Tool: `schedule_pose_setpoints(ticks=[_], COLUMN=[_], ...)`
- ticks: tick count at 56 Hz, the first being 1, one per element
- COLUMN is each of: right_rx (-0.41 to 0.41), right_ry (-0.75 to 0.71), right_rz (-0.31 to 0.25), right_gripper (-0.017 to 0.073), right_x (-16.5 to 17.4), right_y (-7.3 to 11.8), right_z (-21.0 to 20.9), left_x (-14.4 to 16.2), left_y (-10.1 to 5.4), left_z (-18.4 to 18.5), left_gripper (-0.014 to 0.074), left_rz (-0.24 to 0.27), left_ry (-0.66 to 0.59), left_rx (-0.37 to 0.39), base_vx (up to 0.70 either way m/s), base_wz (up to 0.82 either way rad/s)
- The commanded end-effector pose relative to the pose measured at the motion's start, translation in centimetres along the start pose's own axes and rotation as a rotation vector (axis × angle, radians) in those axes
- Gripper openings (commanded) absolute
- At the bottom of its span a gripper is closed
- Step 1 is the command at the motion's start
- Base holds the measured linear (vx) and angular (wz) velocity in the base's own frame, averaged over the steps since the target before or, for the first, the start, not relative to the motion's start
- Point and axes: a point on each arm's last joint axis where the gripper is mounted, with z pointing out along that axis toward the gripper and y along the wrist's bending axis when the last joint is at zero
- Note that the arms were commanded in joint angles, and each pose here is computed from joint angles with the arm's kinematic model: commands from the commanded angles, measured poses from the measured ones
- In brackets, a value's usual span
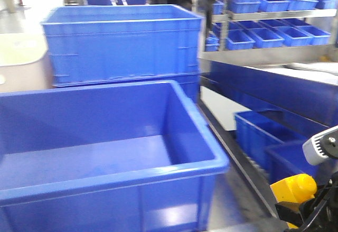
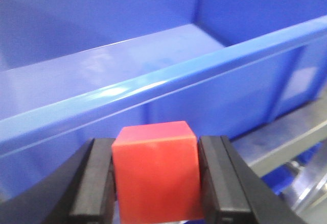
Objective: Pick red and yellow blocks into blue bin
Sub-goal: 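Drive the base to the blue bin holding both blocks, then extend the right gripper over the blue bin and open it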
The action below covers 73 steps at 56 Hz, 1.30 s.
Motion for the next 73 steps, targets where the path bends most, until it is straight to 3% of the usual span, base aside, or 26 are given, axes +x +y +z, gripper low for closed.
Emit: schedule_pose_setpoints(ticks=[1,73], right_rx=[0.016,0.016], right_ry=[-0.107,-0.107], right_rz=[-0.010,-0.010], right_gripper=[0.0307,0.0307], right_x=[-1.30,-1.30], right_y=[-0.18,-0.18], right_z=[-1.00,-1.00], left_x=[-1.47,-1.47], left_y=[-0.09,-0.09], left_z=[-0.27,-0.27], left_gripper=[0.0224,0.0224], left_rz=[-0.012,-0.012], left_ry=[-0.097,-0.097], left_rx=[0.009,0.009], base_vx=[0.06,0.00], base_wz=[0.35,0.14])
